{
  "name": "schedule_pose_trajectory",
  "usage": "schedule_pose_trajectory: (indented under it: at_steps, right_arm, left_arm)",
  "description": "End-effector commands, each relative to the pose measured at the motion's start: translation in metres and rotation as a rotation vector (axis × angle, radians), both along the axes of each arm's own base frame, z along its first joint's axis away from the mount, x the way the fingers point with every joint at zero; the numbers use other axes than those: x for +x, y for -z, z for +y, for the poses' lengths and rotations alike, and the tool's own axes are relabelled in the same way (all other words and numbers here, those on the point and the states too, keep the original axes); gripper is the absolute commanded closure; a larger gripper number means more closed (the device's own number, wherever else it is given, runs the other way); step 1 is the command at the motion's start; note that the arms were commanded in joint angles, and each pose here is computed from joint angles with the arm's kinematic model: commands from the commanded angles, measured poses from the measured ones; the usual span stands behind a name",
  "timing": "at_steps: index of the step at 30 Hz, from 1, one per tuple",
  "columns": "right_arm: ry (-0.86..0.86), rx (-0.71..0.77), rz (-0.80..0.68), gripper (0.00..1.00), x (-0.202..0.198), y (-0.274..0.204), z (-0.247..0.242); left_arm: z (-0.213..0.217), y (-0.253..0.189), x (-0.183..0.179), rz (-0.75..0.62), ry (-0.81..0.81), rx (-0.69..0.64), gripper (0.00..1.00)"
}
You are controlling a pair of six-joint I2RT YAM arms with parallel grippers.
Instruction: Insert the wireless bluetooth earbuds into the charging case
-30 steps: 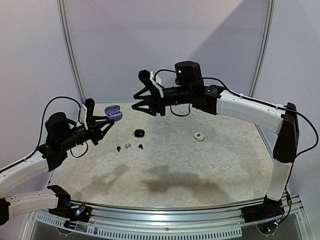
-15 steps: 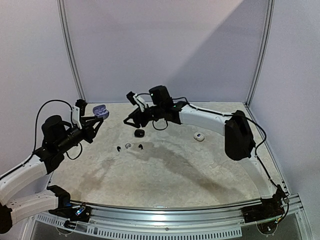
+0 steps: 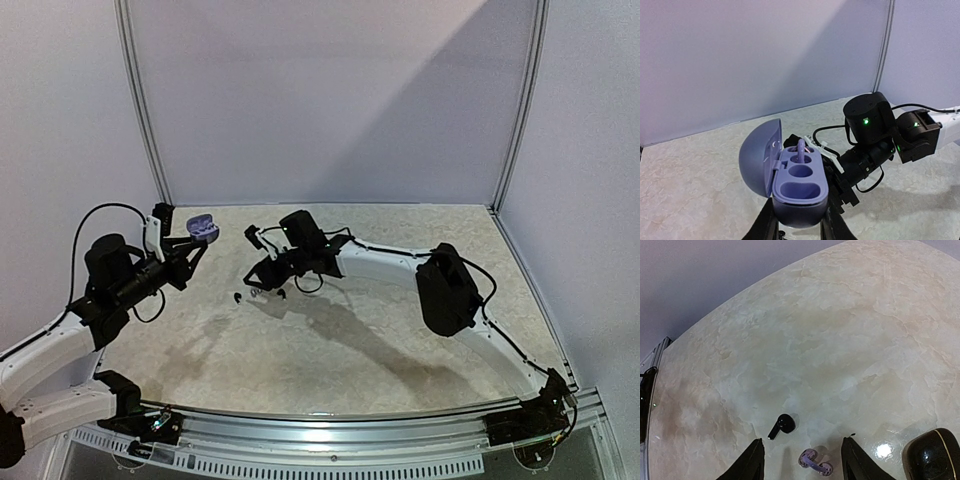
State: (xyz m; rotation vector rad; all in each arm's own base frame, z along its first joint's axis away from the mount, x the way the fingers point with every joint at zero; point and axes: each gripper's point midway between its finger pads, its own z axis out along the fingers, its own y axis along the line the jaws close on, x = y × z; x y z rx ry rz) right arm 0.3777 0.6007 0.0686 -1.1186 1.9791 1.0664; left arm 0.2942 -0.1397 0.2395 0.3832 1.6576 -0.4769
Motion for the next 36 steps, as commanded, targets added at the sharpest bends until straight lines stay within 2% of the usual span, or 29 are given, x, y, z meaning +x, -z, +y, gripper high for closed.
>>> schedule_pose_trajectory:
  at_steps: [1, 8, 12, 20, 27, 36]
  right_arm:
    - [0.045, -0.040, 0.009, 0.48, 0.007, 0.015, -0.002]
    - [-0.040, -0.112, 0.040, 0.57, -0.011, 0.047, -0.009]
    - [-0.102, -0.103, 0.022, 0.61, -0.022, 0.046, -0.005]
    - [-0.100, -0.107, 0.009, 0.75, -0.020, 0.050, -0.005]
    - [-0.125, -0.130, -0.005, 0.80, -0.024, 0.058, -0.008]
    - [-0.153, -0.119, -0.035, 0.96, -0.028, 0.048, -0.009]
  left_arm:
    - [0.002, -0.001, 0.000, -0.016, 0.000, -0.003, 1.00]
    - [0.002, 0.000, -0.001, -0.015, 0.000, -0.002, 1.00]
    - [0.002, 0.001, 0.000, -0.014, -0.001, -0.001, 1.00]
    - [0.001, 0.004, 0.002, -0.012, -0.001, -0.002, 1.00]
    - [0.002, 0.001, 0.005, -0.017, -0.006, 0.008, 1.00]
    - [-0.006, 0.004, 0.004, -0.023, 0.045, 0.035, 1.00]
